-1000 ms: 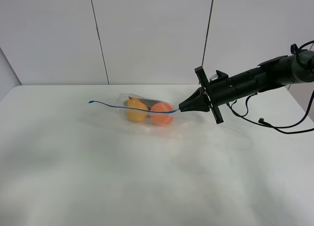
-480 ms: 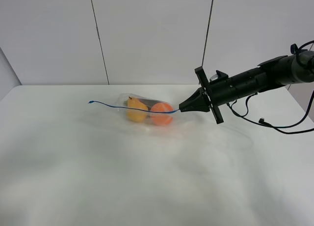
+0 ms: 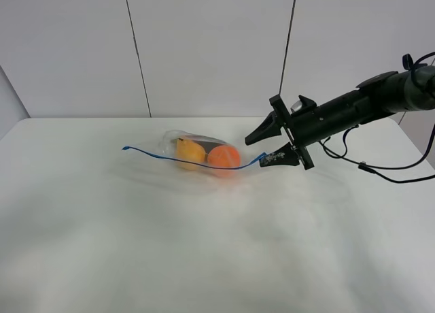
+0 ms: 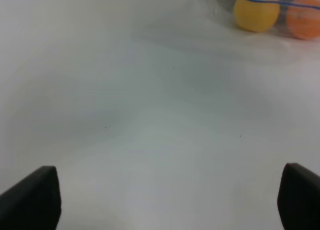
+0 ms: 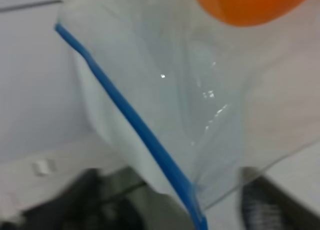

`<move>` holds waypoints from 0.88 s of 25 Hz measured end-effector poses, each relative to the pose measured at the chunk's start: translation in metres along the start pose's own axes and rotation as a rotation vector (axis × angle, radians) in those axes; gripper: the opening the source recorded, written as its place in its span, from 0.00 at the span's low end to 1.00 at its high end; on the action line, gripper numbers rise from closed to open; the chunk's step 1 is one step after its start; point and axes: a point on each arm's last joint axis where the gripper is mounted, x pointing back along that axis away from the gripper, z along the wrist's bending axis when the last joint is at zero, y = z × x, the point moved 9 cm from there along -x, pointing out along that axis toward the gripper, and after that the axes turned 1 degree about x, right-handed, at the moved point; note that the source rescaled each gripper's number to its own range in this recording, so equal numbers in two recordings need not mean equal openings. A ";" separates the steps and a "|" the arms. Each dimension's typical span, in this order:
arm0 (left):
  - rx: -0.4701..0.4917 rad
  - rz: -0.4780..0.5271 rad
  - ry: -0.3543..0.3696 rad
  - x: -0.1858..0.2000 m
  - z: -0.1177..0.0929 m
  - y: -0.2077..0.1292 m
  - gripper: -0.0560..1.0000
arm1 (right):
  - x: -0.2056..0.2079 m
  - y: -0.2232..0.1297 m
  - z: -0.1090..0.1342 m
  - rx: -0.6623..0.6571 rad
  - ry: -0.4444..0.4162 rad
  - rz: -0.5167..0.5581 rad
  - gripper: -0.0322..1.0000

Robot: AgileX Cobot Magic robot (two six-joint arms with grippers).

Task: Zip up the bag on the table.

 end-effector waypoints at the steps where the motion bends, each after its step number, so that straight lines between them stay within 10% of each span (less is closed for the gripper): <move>1: 0.000 0.000 0.000 0.000 0.000 0.000 1.00 | 0.004 0.002 -0.001 0.030 -0.038 0.007 0.85; 13: 0.002 0.000 0.000 0.000 0.000 0.000 1.00 | 0.110 0.055 -0.058 0.234 -0.881 -0.087 0.91; 22: 0.002 0.000 0.000 0.000 0.000 0.000 1.00 | 0.130 0.057 -0.071 0.180 -0.911 -0.115 0.91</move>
